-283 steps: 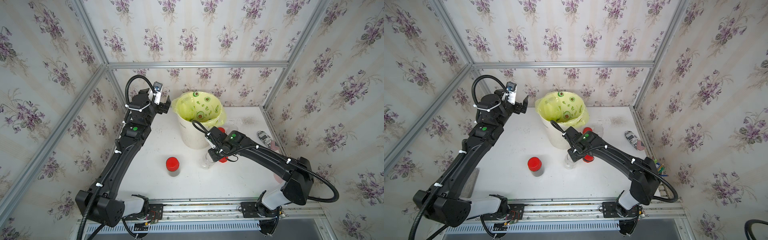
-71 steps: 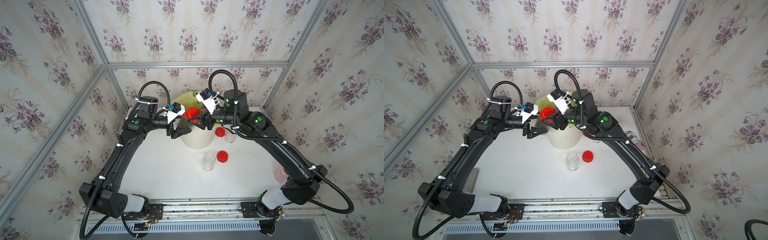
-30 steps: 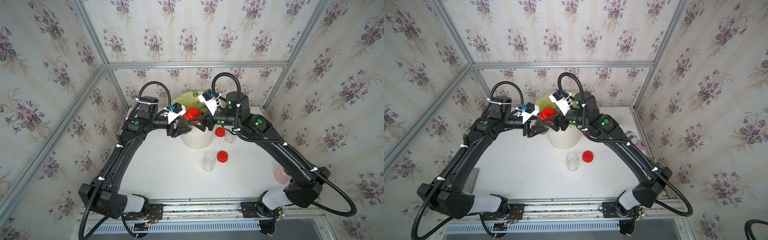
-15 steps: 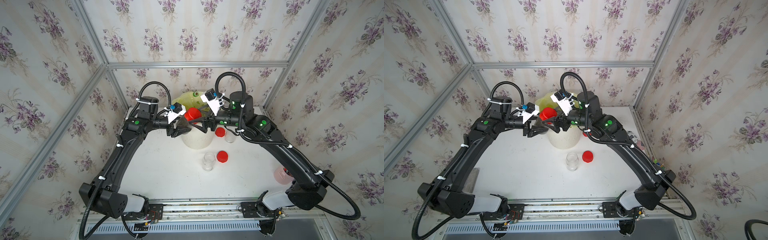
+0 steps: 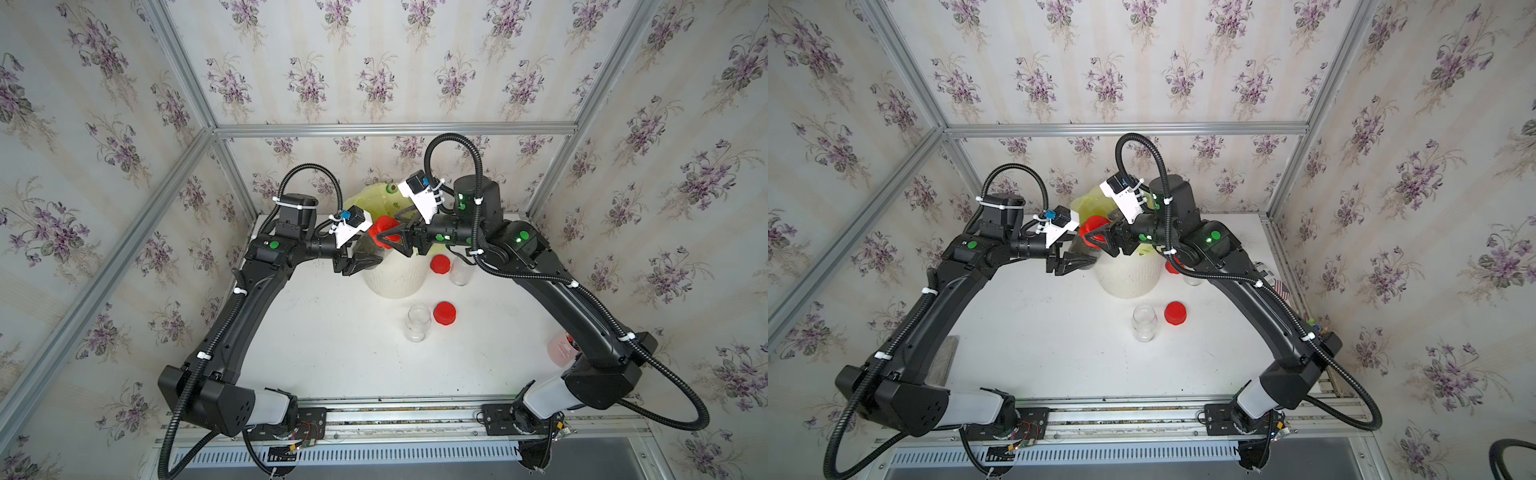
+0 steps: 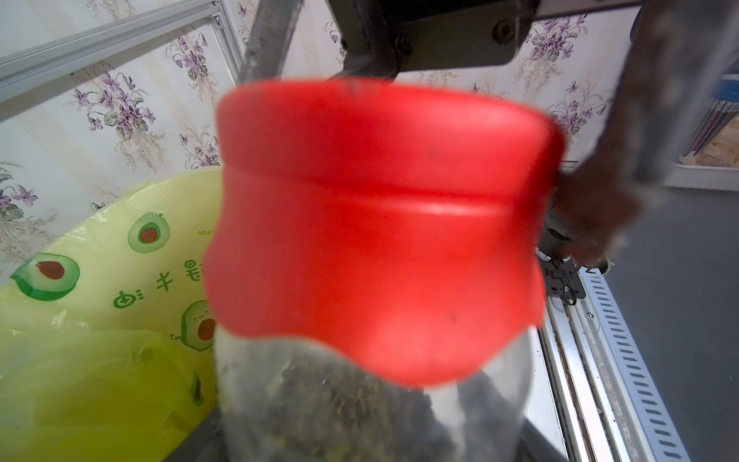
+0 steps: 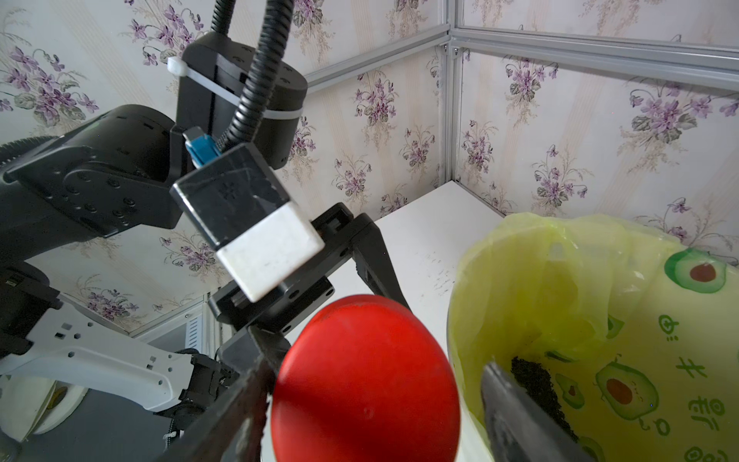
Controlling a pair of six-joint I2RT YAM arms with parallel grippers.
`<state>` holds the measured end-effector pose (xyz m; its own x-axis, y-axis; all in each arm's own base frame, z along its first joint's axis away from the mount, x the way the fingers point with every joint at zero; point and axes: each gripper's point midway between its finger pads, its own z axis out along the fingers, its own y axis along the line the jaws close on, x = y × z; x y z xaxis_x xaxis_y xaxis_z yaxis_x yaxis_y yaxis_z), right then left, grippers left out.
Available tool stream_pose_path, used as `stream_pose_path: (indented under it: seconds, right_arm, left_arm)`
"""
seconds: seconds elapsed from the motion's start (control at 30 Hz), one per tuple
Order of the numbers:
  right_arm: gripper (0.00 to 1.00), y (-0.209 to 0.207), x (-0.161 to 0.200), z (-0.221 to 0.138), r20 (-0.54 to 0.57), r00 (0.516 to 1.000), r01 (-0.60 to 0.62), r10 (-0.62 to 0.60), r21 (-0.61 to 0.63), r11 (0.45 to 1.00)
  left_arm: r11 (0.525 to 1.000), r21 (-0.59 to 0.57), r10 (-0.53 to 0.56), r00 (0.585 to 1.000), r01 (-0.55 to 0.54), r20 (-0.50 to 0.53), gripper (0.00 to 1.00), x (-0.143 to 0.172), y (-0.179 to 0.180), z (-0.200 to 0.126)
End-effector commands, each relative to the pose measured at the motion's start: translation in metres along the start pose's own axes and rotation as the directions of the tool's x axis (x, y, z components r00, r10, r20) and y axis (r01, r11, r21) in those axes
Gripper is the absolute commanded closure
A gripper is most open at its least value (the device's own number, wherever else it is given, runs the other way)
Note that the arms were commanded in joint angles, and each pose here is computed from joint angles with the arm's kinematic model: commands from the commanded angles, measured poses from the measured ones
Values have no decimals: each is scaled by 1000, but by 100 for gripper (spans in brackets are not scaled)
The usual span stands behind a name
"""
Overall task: Empty moldy tea leaves from jars
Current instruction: Adjust the jar.
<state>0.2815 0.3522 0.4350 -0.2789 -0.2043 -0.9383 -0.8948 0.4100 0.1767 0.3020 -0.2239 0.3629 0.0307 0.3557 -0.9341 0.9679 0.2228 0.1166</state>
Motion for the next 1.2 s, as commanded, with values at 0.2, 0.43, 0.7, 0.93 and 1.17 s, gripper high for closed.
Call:
stream_pose_path:
  seconds: [0.2,0.43,0.7,0.93,1.17]
  right_arm:
    - [42,5,5,9,-40,999,-2,0,-55,999]
    - [59,10,9,11,-55,997,50,-56,-104,993]
    - [70,-5,7,2,-53,987,140,-151,-170,975]
    - [29,-5,19,-6,-78,979,171,-187,-174,970]
    - [11,9,32,-11,-49,982,172,-183,-182,968]
  left_arm:
    - [1000,-4,30,999,-30,12,29,-5,0,-2]
    - [999,1,38,999,-38,18,29,-7,-3,-3]
    - [999,8,54,998,-54,31,28,-11,-8,-6]
    - [998,-2,62,998,-62,21,27,-10,-8,-7]
    - [999,-1,40,999,-40,16,25,-9,-3,-4]
